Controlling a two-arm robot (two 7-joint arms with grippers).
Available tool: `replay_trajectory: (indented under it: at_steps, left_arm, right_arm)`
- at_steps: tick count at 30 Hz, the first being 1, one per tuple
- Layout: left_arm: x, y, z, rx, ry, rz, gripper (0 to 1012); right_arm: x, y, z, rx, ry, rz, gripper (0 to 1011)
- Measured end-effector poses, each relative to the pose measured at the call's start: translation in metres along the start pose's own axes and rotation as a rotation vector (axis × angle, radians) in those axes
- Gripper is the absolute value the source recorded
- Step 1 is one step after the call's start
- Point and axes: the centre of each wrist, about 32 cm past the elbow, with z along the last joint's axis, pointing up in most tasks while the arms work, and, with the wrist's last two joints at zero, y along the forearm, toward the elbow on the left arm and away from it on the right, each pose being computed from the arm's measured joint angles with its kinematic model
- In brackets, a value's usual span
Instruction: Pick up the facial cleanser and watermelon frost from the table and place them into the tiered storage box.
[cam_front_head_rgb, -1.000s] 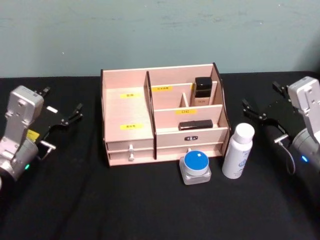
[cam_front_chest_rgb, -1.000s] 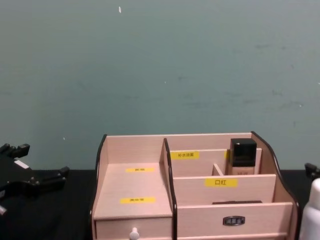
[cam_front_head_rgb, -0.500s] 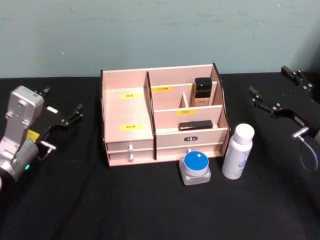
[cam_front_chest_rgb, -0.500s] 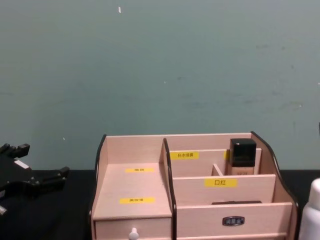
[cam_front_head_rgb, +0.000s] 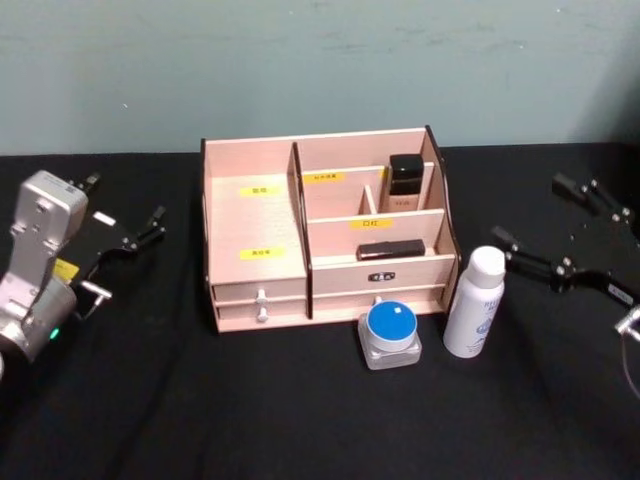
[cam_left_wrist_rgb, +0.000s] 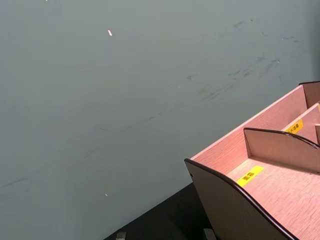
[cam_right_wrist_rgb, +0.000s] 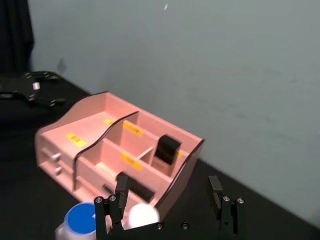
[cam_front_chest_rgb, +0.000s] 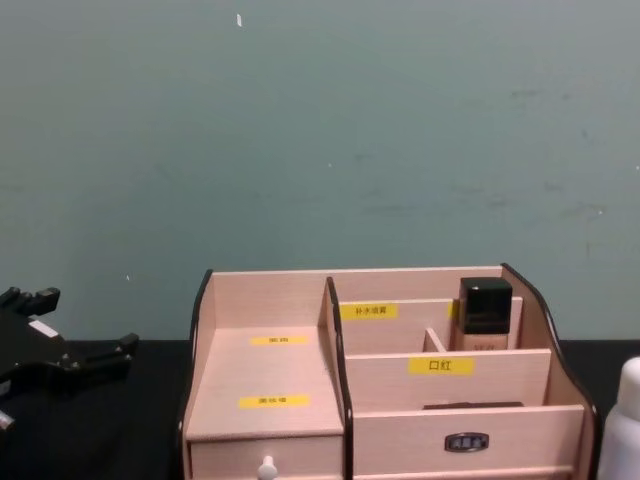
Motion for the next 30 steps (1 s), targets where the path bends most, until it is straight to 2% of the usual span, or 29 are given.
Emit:
replay_trajectory:
  at_steps: [6, 16, 22, 30]
  left_arm:
    - [0.0000, 0.0000, 0.0000, 0.000, 0.000, 0.000, 1001]
    - [0.0000, 0.0000, 0.0000, 0.000, 0.000, 0.000, 1001]
    - [0.0000, 0.0000, 0.0000, 0.000, 0.000, 0.000, 1001]
    - [0.0000, 0.0000, 0.0000, 0.000, 0.000, 0.000, 1001]
  right_arm:
    - [-0.006, -0.008, -0.001, -0.079, 0.041, 0.064, 1002]
    - [-0.009, 0.000, -0.015, -0.194, 0.091, 0.107, 1000]
    - [-0.008, 0.006, -0.022, -0.234, 0.113, 0.115, 1002]
    - [-0.008, 0.012, -0.029, -0.255, 0.134, 0.118, 1000]
